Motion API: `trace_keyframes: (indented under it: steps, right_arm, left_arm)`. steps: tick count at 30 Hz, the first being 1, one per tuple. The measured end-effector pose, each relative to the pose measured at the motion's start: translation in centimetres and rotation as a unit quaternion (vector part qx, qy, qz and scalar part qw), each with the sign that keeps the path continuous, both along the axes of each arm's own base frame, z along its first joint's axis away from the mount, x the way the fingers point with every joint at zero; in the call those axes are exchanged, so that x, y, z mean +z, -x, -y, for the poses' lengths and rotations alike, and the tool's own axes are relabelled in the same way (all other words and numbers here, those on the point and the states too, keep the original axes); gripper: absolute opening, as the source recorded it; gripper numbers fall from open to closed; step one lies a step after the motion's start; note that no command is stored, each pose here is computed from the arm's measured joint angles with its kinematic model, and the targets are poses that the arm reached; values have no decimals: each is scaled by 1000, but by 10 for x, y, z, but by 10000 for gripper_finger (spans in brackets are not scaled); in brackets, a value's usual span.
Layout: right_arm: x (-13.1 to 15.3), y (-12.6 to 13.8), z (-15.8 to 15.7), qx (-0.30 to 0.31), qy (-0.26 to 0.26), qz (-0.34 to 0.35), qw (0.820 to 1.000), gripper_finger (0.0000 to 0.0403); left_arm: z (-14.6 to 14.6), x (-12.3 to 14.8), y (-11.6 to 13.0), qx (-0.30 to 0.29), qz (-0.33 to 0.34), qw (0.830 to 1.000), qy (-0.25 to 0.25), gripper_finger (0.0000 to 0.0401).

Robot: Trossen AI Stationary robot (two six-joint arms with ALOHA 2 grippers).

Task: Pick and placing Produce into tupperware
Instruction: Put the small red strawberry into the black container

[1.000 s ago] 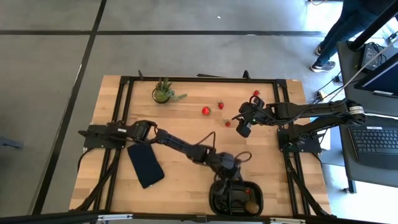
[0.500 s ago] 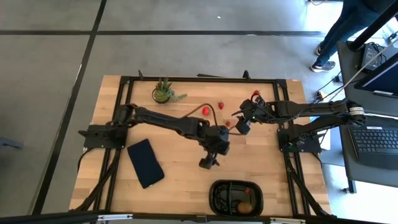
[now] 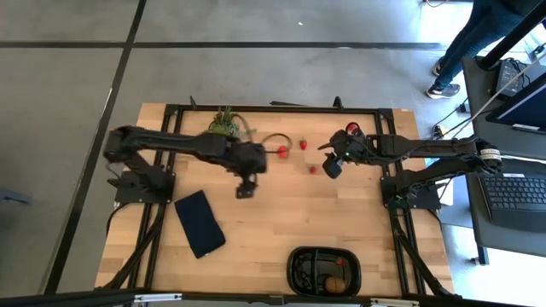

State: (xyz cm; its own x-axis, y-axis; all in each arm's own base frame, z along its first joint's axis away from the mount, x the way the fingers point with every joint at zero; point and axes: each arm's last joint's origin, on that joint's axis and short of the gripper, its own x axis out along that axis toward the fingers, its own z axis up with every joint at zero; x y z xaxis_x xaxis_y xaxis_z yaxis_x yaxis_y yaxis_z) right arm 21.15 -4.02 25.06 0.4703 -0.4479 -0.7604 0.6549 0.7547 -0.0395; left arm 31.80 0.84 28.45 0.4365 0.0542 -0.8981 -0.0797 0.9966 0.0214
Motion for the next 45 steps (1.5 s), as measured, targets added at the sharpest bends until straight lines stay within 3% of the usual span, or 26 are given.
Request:
trace_keyframes:
  steps: [9, 16, 20, 25, 32, 45]
  right_arm:
    - [8, -10, 1, 29, 31, 50, 998, 226]
    - [9, -18, 5, -21, 58, 84, 995, 226]
    - [-3, -28, 9, -26, 31, 73, 997, 226]
    - [-38, -46, 16, -25, 10, 4, 1000, 226]
    - [-80, -62, 21, -11, -83, -51, 995, 226]
    - [-110, -68, 21, 12, -126, -104, 986, 226]
  left_arm:
    - [-16, -28, 85, 74, 123, 990, 8, 303]
    - [-19, -63, 123, 106, 217, 970, 9, 303]
    - [-19, -81, 135, 118, 253, 960, 15, 303]
    - [-19, -95, 141, 127, 283, 951, 19, 303]
    - [-19, -99, 141, 128, 292, 948, 19, 303]
    - [-19, -100, 142, 128, 291, 948, 19, 303]
